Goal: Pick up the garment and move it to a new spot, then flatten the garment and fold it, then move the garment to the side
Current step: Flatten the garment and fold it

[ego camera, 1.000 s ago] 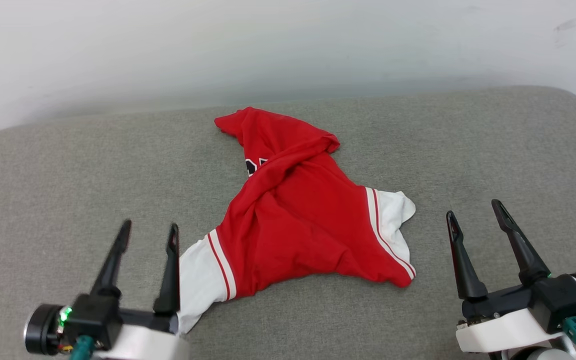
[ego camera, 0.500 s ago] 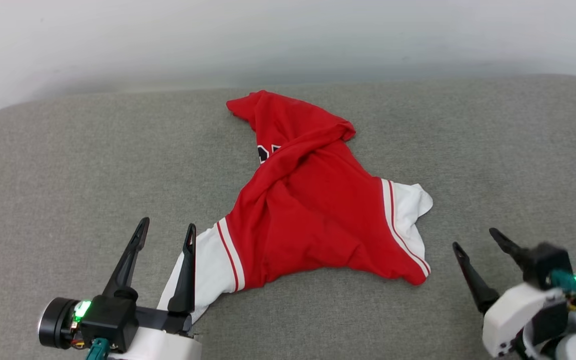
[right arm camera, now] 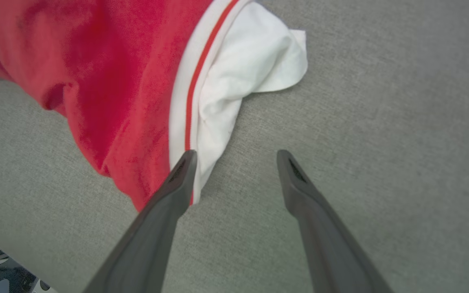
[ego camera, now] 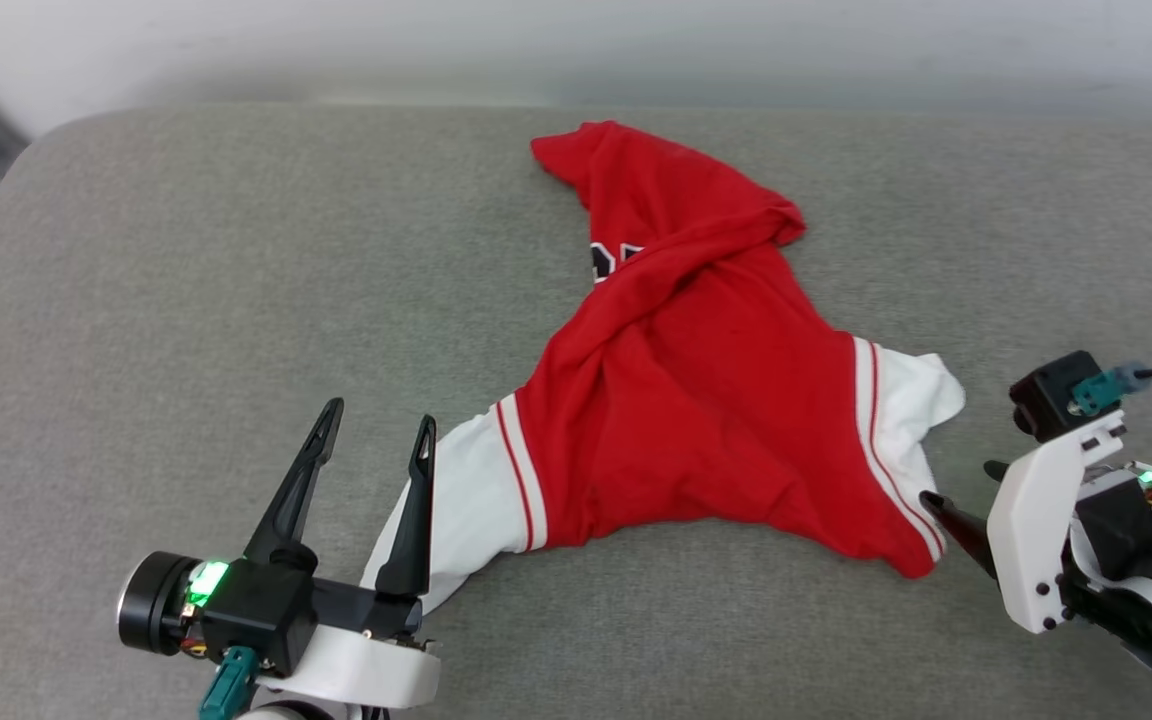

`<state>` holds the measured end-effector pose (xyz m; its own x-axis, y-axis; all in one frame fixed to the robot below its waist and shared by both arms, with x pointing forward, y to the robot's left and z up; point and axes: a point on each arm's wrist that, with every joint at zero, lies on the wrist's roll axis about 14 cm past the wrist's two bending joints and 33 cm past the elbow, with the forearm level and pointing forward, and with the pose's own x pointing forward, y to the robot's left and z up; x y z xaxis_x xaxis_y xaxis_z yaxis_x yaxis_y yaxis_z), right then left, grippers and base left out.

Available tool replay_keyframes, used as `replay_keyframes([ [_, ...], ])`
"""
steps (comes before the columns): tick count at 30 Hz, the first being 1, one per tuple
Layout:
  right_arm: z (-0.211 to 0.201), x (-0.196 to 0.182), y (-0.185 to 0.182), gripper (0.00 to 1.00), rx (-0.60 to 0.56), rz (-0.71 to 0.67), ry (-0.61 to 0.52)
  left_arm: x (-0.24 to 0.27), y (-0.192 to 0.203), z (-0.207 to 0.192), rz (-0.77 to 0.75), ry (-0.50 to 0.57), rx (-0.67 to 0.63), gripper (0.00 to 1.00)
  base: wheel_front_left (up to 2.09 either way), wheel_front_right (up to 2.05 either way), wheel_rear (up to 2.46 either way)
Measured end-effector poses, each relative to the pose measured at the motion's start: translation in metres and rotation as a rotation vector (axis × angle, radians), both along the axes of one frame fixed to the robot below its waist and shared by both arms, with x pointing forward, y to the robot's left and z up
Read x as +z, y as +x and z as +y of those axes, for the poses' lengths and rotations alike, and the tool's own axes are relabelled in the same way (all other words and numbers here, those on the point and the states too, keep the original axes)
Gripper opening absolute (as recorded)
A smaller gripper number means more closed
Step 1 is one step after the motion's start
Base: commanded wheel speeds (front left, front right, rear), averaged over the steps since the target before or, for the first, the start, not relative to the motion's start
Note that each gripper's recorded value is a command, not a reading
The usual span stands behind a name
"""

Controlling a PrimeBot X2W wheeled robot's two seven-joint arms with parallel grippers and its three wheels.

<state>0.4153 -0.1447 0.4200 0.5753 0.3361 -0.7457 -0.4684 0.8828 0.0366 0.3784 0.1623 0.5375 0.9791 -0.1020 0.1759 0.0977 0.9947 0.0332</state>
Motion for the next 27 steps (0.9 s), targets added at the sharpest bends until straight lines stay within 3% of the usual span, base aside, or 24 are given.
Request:
replay_keyframes([
  [6,0.023,-0.033,0.008,1.00,0.055,0.135,-0.015,-0.007,-0.002,0.014,0.023,0.005,0.051,1.00,0.00,0.00,0.00],
  [13,0.033,-0.053,0.013,1.00,0.092,0.164,-0.043,-0.009,-0.006,0.024,0.034,0.006,0.091,1.00,0.00,0.00,0.00],
  [14,0.033,-0.055,0.013,0.93,0.089,0.167,-0.042,-0.009,-0.007,0.025,0.033,0.007,0.093,1.00,0.00,0.00,0.00],
  [16,0.033,-0.056,0.013,0.00,0.083,0.163,-0.039,-0.008,-0.007,0.026,0.030,0.010,0.096,1.00,0.00,0.00,0.00],
  [21,0.023,-0.050,0.012,0.00,0.067,0.119,-0.059,-0.005,-0.010,0.028,0.022,0.009,0.099,1.00,0.00,0.00,0.00],
  [27,-0.035,-0.035,0.007,0.00,-0.031,0.066,-0.141,0.000,-0.013,0.019,0.003,-0.001,0.068,1.00,0.00,0.00,0.00],
])
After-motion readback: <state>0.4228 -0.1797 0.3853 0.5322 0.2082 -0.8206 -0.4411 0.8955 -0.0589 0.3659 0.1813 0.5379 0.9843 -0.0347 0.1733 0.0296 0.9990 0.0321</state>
